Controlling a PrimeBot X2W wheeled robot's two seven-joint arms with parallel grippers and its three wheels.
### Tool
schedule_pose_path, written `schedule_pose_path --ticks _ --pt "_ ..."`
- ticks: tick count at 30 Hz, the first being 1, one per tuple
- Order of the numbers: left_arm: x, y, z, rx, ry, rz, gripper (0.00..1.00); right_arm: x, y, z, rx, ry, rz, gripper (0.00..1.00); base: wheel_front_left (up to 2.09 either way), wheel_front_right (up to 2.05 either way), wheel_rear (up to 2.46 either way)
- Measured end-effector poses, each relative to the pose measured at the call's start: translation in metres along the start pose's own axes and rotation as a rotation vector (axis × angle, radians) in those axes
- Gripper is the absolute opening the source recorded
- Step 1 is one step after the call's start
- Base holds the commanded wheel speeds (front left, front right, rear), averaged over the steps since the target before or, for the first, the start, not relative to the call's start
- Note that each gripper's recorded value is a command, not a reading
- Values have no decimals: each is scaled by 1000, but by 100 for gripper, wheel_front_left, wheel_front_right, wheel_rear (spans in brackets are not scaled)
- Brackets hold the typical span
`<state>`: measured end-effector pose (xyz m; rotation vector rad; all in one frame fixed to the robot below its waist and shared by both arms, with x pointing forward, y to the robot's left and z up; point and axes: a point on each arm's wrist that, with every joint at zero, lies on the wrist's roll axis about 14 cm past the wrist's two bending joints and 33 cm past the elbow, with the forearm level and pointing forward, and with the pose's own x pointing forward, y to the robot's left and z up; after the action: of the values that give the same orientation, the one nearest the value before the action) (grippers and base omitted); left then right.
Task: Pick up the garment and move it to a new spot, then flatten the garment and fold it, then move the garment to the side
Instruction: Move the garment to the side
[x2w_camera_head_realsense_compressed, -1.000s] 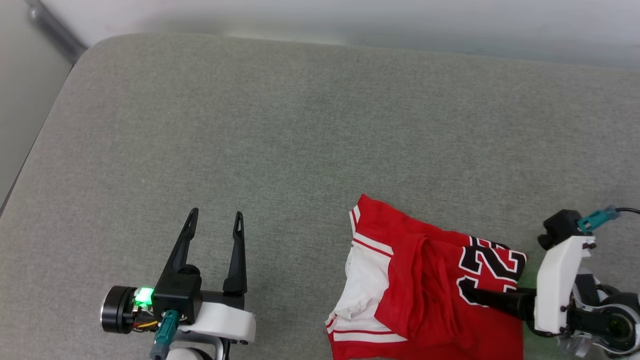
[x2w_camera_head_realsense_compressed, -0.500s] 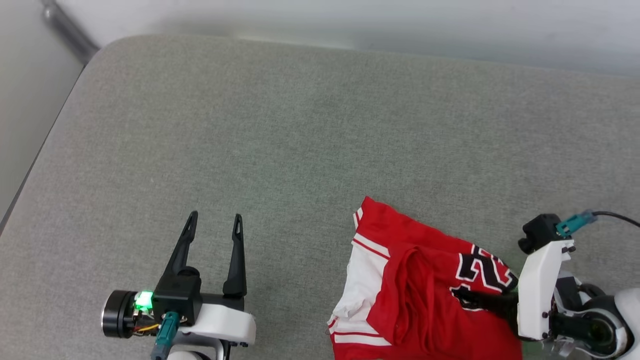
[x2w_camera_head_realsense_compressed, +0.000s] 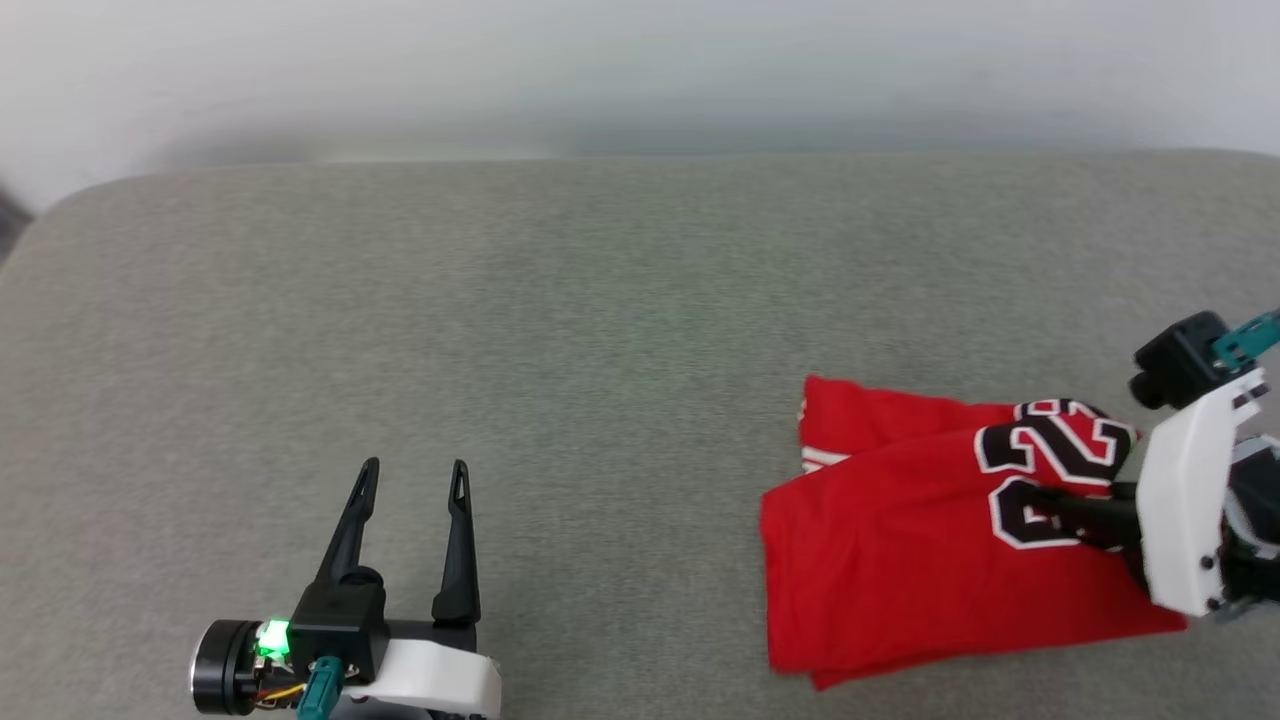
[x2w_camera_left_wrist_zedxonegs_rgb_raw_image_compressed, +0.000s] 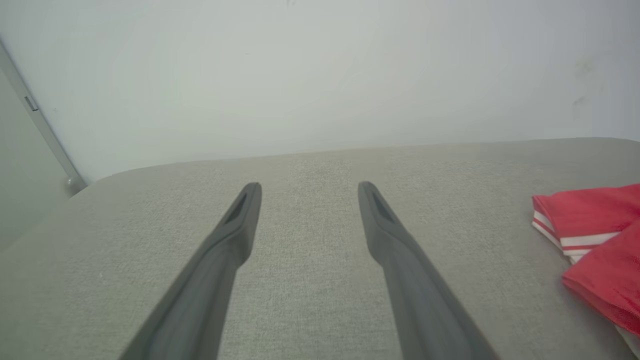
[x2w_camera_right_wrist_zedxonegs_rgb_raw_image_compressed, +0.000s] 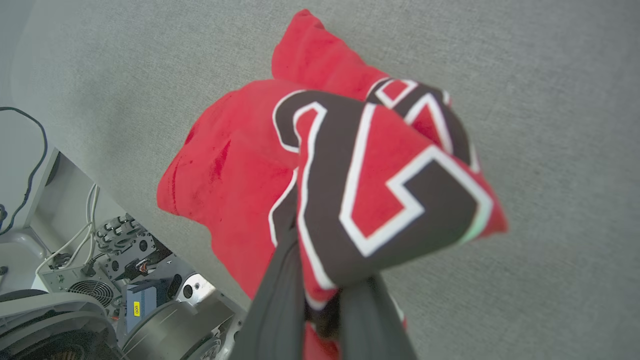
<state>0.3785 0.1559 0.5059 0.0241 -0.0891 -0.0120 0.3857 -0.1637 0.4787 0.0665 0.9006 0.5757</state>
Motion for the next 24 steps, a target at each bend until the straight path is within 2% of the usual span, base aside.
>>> schedule_pose_path --ticks 5,11,24 --pt "20 -26 -2 -24 -10 -73 100 -31 -43 -5 33 -21 -147 0 0 0 0" --pt "44 -45 -17 -38 9 -140 100 -50 -106 -11 65 -10 -342 0 0 0 0" --pt "81 -41 -55 -22 45 -163 100 -71 -232 -13 115 60 -721 0 0 0 0"
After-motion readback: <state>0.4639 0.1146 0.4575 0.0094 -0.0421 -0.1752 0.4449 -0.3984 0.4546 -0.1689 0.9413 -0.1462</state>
